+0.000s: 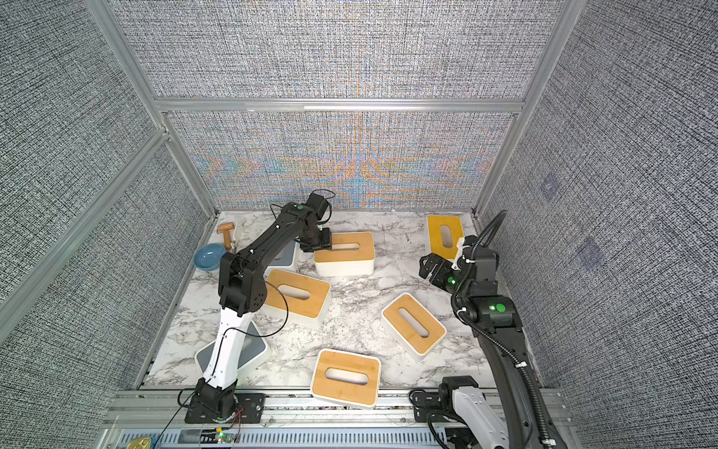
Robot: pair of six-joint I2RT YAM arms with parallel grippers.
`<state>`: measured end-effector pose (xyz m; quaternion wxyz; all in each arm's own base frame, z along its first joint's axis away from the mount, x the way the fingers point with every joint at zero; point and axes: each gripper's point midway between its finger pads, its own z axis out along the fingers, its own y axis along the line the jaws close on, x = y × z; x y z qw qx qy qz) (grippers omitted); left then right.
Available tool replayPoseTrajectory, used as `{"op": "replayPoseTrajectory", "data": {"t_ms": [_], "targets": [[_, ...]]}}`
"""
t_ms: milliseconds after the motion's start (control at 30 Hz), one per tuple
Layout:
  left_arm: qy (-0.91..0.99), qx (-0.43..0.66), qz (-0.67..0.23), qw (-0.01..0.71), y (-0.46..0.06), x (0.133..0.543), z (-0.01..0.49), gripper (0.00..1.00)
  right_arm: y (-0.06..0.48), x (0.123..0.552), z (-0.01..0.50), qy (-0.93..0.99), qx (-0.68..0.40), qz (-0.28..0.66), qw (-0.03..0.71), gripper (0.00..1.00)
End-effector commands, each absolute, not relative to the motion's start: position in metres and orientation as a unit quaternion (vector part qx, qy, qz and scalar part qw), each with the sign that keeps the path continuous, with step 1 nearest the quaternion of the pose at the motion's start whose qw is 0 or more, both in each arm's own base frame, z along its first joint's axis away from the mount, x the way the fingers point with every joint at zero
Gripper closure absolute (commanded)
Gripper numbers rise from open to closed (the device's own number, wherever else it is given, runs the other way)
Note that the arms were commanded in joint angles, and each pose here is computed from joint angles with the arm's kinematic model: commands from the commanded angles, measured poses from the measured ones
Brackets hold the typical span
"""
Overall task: Stack the tissue boxes
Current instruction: Adjust the tissue box at the center of the board, then pick up the tissue box from the corner of the board.
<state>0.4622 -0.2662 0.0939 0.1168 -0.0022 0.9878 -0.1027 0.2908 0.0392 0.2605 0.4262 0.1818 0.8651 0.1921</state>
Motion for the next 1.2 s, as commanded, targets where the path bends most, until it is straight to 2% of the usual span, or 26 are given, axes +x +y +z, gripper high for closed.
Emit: {"op": "replayPoseTrajectory", "data": {"t_ms": [0, 167, 367, 433, 467, 500, 667, 867, 1100, 1167], "targets": [[0.985, 0.007, -0.113, 0.129, -0.271, 0.462, 0.103, 0.51, 0.032, 0.288, 0.252, 0.87, 0.208, 0.176, 0.41, 0.01], [0.983, -0.001, -0.119, 0.139, -0.272, 0.46, 0.107, 0.49, 0.025, 0.289, 0.247, 0.87, 0.231, 0.165, 0.403, 0.01], [0.976, 0.007, -0.133, 0.169, -0.275, 0.467, 0.137, 0.31, 0.014, 0.29, 0.24, 0.869, 0.278, 0.146, 0.383, 0.01], [0.97, 0.013, -0.145, 0.193, -0.276, 0.47, 0.158, 0.24, 0.006, 0.289, 0.238, 0.867, 0.303, 0.129, 0.373, 0.01], [0.966, 0.017, -0.151, 0.208, -0.277, 0.472, 0.171, 0.09, 0.0, 0.289, 0.236, 0.866, 0.319, 0.118, 0.367, 0.01], [0.962, 0.022, -0.157, 0.222, -0.277, 0.472, 0.183, 0.01, -0.004, 0.289, 0.236, 0.863, 0.333, 0.11, 0.363, 0.01], [0.94, 0.055, -0.178, 0.286, -0.273, 0.465, 0.24, 0.0, -0.018, 0.296, 0.234, 0.848, 0.39, 0.107, 0.343, 0.01], [0.885, 0.111, -0.213, 0.4, -0.251, 0.419, 0.298, 0.0, -0.034, 0.316, 0.223, 0.827, 0.455, 0.111, 0.312, 0.01], [0.769, 0.163, -0.213, 0.58, -0.201, 0.344, 0.305, 0.01, -0.049, 0.357, 0.192, 0.778, 0.548, 0.163, 0.259, 0.03], [0.75, 0.156, -0.202, 0.61, -0.185, 0.329, 0.302, 0.01, -0.054, 0.369, 0.188, 0.771, 0.564, 0.163, 0.248, 0.06]]}}
